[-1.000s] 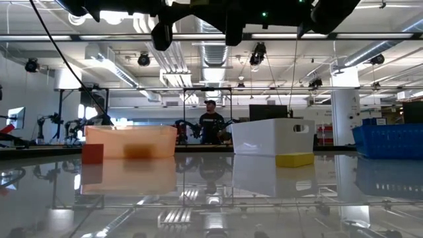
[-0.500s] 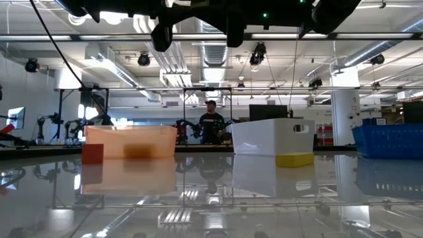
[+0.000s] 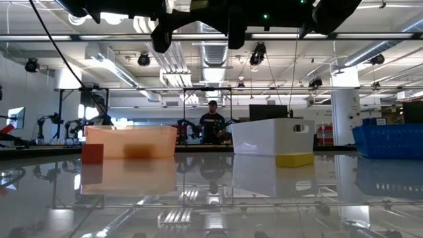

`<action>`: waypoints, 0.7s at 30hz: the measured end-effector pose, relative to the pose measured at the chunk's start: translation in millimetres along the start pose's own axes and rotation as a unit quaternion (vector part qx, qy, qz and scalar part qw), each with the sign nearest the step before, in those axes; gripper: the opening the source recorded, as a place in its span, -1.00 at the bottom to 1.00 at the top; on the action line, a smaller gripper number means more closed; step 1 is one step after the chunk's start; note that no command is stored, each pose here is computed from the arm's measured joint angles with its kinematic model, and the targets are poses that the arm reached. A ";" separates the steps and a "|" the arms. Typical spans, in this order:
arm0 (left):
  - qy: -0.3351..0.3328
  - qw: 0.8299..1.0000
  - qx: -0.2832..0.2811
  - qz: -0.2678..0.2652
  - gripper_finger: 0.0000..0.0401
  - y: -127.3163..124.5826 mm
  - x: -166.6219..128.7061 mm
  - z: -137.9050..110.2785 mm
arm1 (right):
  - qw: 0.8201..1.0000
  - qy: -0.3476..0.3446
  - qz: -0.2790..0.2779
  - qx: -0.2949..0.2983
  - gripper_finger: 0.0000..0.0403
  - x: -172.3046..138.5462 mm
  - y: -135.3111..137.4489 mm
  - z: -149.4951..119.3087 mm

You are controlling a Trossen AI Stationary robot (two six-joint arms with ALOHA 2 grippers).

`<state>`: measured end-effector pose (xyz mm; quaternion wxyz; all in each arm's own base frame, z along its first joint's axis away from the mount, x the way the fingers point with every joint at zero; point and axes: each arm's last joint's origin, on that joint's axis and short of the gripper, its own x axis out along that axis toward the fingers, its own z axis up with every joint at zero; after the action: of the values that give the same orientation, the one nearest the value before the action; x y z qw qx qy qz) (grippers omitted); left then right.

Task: Sort & place blocks by color
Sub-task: Put the green block into the blue bin

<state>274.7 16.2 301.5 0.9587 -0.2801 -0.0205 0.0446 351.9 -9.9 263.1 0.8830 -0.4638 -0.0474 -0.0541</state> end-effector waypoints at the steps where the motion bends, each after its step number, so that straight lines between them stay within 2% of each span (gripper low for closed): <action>1: -0.001 1.000 0.000 0.001 -0.27 0.5 -0.3 0.8 | 1.000 0.003 0.004 0.000 -0.23 0.0 0.8 -0.5; 4: -0.008 1.000 0.011 0.002 -0.26 0.4 -5.2 6.4 | 1.000 0.013 0.007 0.006 -0.23 -0.1 2.0 -1.9; 9: -0.011 0.998 0.063 0.015 -0.26 1.2 -17.9 17.4 | 0.997 0.068 0.019 0.018 -0.23 -1.6 6.5 -6.9; 14: -0.004 0.990 0.141 0.022 -0.26 -0.5 -28.7 22.8 | 0.988 0.125 0.035 0.078 -0.22 -6.7 8.1 -10.2; 18: 0.001 0.982 0.186 0.034 -0.26 -0.8 -34.9 24.8 | 0.970 0.202 0.023 0.130 -0.22 -15.1 5.5 -12.7; 21: 0.017 0.980 0.193 0.052 -0.26 1.3 -37.4 22.7 | 0.946 0.270 0.009 0.180 -0.22 -26.8 1.0 -13.3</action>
<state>235.9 25.7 319.4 0.9913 -0.0915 0.0198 0.0926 326.0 -18.9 251.2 0.9319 -0.2654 0.1881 -0.1603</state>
